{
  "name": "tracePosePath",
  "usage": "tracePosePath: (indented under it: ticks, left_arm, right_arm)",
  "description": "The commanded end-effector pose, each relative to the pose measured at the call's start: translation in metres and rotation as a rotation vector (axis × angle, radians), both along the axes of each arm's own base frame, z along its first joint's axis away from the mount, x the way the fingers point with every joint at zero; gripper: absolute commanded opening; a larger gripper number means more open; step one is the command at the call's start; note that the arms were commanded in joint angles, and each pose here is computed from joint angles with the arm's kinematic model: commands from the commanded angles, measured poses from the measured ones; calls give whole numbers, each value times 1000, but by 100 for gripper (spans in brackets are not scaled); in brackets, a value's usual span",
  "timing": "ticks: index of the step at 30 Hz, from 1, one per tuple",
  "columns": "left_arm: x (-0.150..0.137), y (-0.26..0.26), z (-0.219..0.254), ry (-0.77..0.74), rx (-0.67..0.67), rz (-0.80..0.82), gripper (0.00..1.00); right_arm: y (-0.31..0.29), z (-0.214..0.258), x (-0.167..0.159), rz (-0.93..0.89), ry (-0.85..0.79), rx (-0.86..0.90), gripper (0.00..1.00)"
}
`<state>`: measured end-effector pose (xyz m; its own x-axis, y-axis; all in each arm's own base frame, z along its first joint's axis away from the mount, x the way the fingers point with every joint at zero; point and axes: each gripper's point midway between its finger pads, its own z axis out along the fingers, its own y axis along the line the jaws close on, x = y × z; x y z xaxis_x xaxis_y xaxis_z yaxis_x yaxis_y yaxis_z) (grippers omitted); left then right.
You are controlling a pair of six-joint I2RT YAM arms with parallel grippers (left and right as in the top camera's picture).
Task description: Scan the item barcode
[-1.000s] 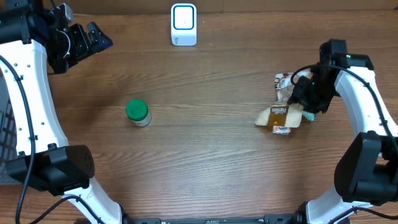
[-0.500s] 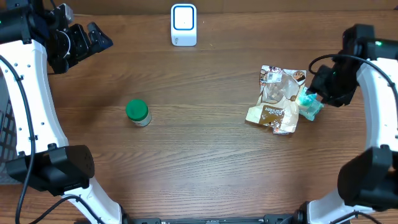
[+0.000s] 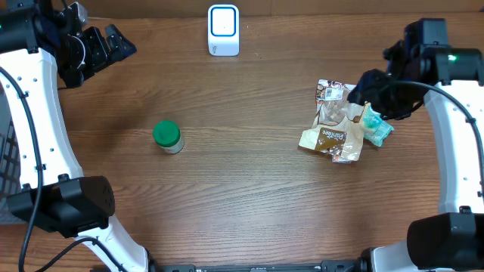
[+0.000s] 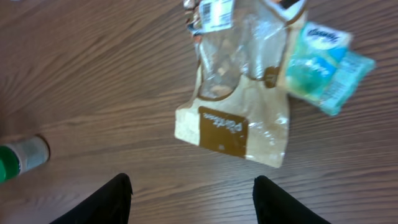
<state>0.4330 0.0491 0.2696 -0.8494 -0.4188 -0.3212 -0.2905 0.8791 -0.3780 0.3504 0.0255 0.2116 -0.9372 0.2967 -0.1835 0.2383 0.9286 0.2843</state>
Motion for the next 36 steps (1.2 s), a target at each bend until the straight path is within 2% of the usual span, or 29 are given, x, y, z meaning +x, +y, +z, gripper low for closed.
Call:
tracePosePath:
  ticks: [1,3,4,5,6,7,11,17,19,20,25,32,36]
  left_arm:
    - [-6,-3,6,18,-33,44,99]
    - [-14,-5,2,50,-31,29,97]
    - [-18,-5,0,61,-12,-1,72]
    - [-24,-3,-3,80,26,-35,39]
    - [-29,3,-7,111,65,-27,13]
    - [-38,16,-15,173,127,32,4]
    - [-57,45,-42,319,252,195,4]
    - [-77,37,-116,494,236,139,4]
    - [-82,30,-138,523,226,80,5]
    - [-85,20,-158,531,196,-1,4]
    - [-84,-7,-196,463,80,-194,5]
    - [-78,-18,-233,390,39,-211,4]
    - [-74,-42,-241,340,-50,-250,4]
  right_arm:
    - [27,-2,-1,83,-12,35,61]
    - [45,-5,1,134,-29,43,61]
    - [52,-7,2,152,-35,44,62]
    - [58,-8,2,169,-40,44,63]
    - [61,-9,2,178,-43,44,64]
    - [67,-10,3,193,-47,45,65]
    - [74,-10,6,213,-65,45,66]
    - [74,-10,6,213,-65,45,66]
    - [74,-10,6,212,-65,44,66]
    - [73,-10,7,210,-66,37,67]
    - [69,-12,8,204,-66,16,71]
    - [69,-14,6,204,-53,16,72]
    - [69,-17,6,204,-41,15,72]
